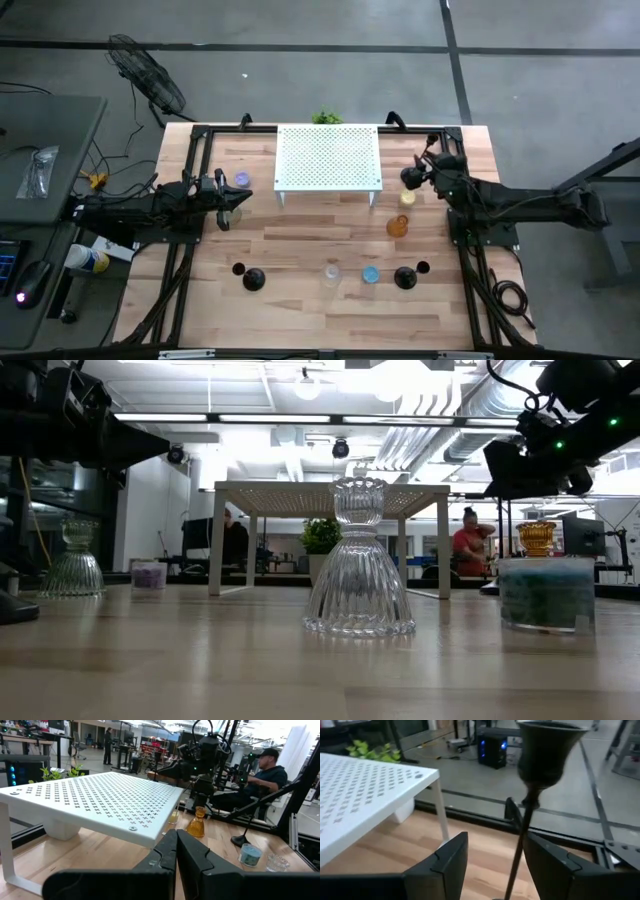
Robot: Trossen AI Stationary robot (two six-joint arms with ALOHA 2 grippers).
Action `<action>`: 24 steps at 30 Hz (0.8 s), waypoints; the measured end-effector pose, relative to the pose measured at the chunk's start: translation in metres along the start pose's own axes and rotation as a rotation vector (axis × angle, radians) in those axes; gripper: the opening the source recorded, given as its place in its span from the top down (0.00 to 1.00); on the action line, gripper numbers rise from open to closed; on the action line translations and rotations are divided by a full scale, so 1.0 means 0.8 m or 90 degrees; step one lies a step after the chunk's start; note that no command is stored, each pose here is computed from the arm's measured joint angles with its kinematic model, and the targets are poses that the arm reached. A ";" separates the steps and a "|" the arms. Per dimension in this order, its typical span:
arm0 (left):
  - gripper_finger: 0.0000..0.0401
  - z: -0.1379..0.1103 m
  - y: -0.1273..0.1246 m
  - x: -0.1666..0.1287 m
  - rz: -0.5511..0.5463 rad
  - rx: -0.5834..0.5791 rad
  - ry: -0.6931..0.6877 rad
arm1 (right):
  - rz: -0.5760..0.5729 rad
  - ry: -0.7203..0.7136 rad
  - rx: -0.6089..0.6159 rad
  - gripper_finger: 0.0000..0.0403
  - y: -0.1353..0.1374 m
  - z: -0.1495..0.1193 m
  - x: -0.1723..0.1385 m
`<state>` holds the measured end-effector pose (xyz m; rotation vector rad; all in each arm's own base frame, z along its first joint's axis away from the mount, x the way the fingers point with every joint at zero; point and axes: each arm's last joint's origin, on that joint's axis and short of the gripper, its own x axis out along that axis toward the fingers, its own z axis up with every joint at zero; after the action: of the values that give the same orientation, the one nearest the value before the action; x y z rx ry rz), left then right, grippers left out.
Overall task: Pick & Place candle stick holders
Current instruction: Put the top black candle holder on the shelf
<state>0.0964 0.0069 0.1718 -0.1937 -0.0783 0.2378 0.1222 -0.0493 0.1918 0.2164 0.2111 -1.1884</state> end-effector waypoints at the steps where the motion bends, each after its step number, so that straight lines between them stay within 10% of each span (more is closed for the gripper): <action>1: 0.99 0.000 0.000 0.000 0.000 0.000 0.000 | -0.003 -0.001 0.002 0.55 0.000 0.000 0.001; 24: 0.99 0.000 0.000 0.000 0.000 0.000 0.000 | -0.037 -0.014 0.030 0.69 -0.003 0.003 0.005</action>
<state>0.0964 0.0070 0.1718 -0.1935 -0.0783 0.2381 0.1212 -0.0546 0.1927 0.2402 0.1713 -1.2532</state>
